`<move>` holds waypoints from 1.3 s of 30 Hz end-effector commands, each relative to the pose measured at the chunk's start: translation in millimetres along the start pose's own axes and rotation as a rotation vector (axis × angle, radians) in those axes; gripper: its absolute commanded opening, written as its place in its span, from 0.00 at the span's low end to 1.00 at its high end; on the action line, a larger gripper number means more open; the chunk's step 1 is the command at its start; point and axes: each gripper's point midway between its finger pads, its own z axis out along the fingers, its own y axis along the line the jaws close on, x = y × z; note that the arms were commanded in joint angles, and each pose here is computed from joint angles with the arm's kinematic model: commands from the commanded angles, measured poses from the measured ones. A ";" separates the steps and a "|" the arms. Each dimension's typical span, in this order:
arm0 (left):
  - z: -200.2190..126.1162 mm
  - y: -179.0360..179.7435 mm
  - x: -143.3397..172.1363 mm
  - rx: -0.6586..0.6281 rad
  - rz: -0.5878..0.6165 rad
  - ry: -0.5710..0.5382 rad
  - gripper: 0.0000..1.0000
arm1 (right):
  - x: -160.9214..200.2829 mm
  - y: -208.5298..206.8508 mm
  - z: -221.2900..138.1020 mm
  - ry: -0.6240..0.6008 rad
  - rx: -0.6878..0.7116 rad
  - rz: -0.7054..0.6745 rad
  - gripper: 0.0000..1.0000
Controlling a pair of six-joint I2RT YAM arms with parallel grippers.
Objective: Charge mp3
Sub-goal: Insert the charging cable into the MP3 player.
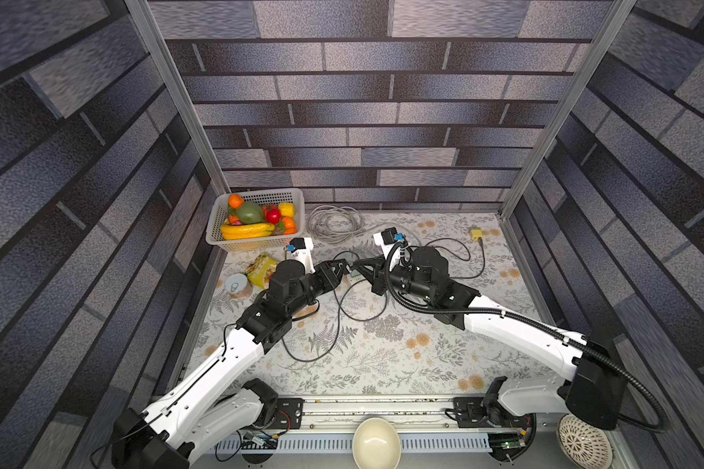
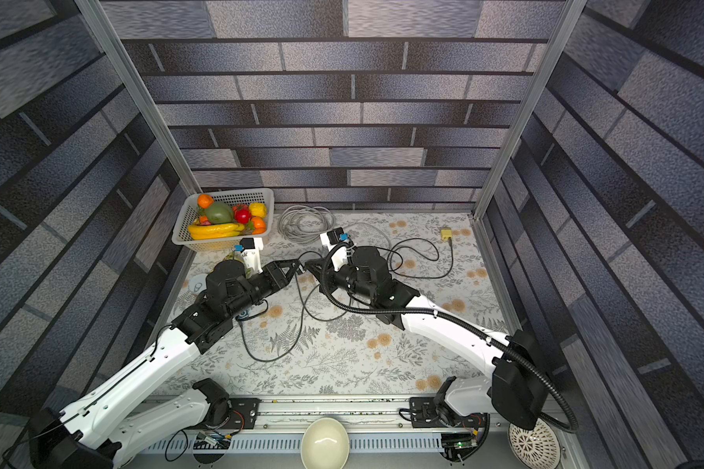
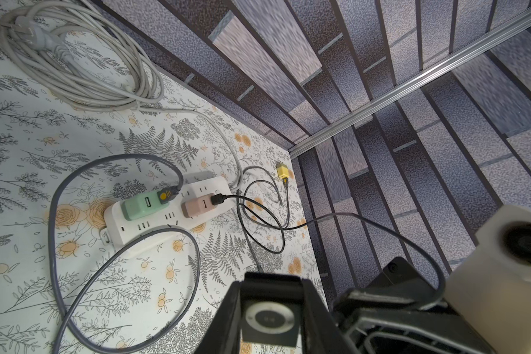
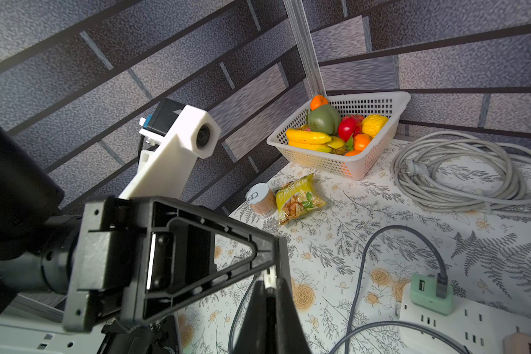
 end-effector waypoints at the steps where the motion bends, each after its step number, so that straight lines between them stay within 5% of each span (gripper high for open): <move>1: -16.8 -60.8 -19.9 0.243 0.021 -0.066 0.07 | 35.8 -15.5 9.3 0.104 0.046 0.033 0.00; 24: -24.1 -82.3 -26.5 0.348 -0.035 -0.084 0.02 | 65.2 -23.0 20.7 0.210 0.128 -0.075 0.00; 39: -36.9 -97.4 -28.7 0.426 0.026 -0.119 0.01 | 71.2 -32.7 35.1 0.283 0.180 0.004 0.00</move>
